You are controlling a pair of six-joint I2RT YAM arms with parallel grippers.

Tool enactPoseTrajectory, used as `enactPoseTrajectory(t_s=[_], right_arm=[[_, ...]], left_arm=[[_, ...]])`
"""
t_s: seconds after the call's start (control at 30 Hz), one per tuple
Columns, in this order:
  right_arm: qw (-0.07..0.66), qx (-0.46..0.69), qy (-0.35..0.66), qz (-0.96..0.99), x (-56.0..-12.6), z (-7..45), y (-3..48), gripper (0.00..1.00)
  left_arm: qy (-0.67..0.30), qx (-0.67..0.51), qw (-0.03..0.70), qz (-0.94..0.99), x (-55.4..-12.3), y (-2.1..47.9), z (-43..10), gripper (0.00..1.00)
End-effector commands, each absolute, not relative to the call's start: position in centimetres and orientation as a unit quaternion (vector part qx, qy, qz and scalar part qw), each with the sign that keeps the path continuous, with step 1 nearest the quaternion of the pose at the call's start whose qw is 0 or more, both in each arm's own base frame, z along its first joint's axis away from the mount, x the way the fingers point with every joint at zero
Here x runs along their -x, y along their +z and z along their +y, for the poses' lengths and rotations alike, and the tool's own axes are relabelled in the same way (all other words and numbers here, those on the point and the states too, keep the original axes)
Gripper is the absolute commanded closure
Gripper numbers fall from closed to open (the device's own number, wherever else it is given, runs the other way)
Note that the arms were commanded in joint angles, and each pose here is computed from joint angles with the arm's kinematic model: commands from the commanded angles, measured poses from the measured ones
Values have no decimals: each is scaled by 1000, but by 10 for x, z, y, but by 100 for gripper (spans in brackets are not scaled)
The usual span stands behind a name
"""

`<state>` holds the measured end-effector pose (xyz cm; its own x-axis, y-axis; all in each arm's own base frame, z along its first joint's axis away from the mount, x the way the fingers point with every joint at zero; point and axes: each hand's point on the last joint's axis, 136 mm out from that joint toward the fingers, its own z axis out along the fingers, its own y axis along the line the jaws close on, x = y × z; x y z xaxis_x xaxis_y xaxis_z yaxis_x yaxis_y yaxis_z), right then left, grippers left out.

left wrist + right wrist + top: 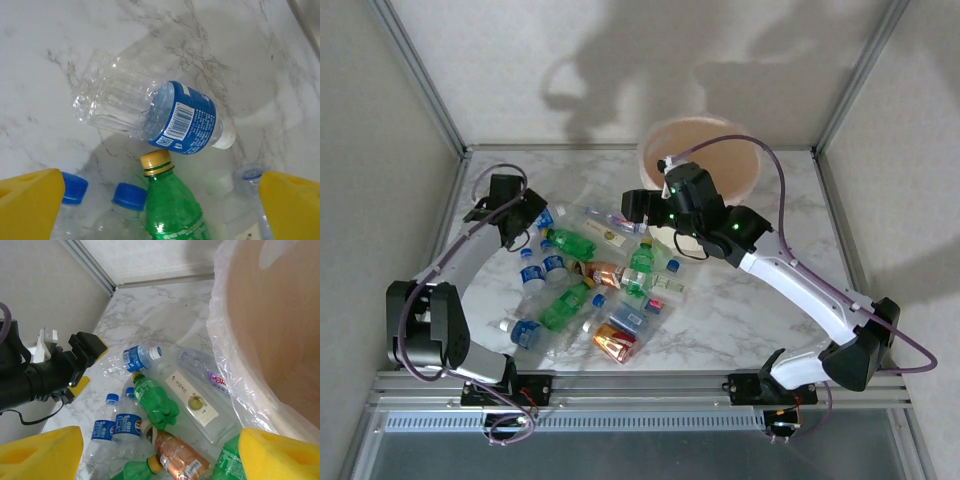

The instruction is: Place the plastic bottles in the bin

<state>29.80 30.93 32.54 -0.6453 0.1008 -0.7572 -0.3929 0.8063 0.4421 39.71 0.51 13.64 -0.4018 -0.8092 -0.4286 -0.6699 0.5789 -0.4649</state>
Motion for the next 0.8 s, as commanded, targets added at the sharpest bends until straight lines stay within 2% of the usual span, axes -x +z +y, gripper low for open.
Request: enactPoseTrajectory(t_s=[0.0,0.4,0.77], right_arm=[[408,83,313,853,-292,311,325,18],[396,91,323,855,-290,322,315,17],[393,99,324,855,-289,328,314,17]], left_arm=[[-174,517,310,779,-409,149,-4,1],[-128,588,258,755,-423,103,4,0],[-91,599,247,756,-454,78,16,1]])
